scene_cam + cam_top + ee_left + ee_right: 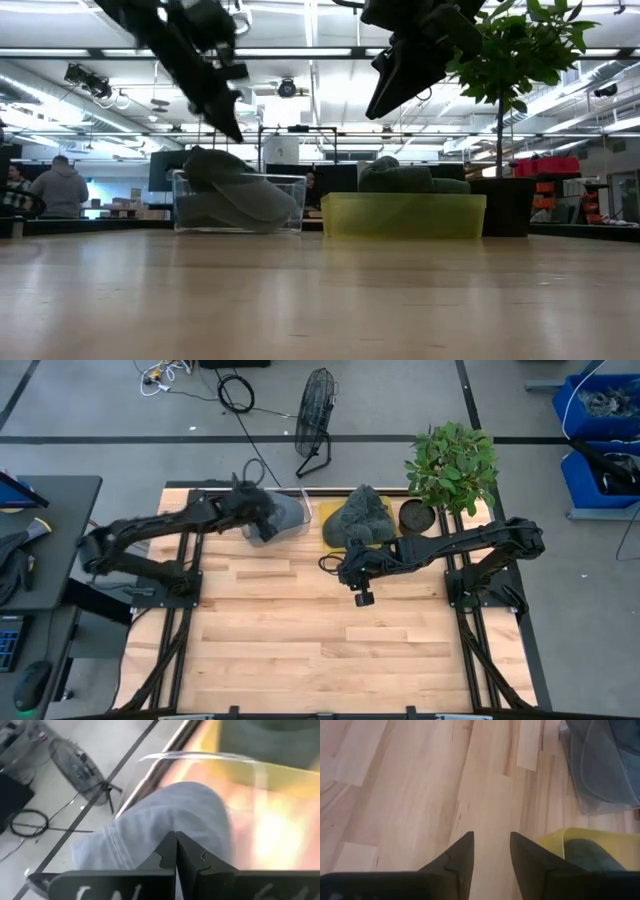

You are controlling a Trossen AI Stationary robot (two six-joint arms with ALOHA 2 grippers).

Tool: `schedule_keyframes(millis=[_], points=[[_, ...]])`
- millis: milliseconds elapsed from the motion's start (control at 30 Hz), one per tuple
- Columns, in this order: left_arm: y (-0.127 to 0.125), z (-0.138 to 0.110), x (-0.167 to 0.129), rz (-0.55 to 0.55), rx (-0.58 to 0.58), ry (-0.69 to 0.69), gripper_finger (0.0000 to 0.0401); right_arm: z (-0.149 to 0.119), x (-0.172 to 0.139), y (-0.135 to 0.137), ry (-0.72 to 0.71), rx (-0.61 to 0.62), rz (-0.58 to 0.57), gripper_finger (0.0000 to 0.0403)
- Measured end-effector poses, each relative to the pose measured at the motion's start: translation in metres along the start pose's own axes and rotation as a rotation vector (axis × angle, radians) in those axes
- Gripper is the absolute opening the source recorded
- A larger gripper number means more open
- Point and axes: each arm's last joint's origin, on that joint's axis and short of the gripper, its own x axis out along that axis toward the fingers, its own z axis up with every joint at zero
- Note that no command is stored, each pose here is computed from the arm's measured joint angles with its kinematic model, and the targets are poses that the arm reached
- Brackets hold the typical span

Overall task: Pick & Place hat
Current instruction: Return to Home Position

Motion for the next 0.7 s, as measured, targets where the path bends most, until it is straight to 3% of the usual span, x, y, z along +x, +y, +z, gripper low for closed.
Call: schedule_keyframes(millis=[200, 400, 533, 700], points=[[0.005, 0.011, -0.081, -0.05, -0.035, -0.226, 0.0003, -0.002, -0.006, 0.0, 0.013, -0.01, 0.004, 0.013], [0.012, 0.001, -0.143, -0.114, -0.087, -0.417, 0.0003, -0.008, -0.054, -0.006, -0.044, 0.034, -0.01, 0.013], [0.007, -0.029, -0.151, -0.096, -0.102, -0.454, 0.0003, -0.02, -0.088, -0.007, -0.182, 0.025, -0.02, 0.013], [-0.009, -0.076, -0.132, -0.039, -0.163, -0.532, 0.0003, -0.061, -0.101, -0.008, -0.36, 0.091, 0.047, 0.013]])
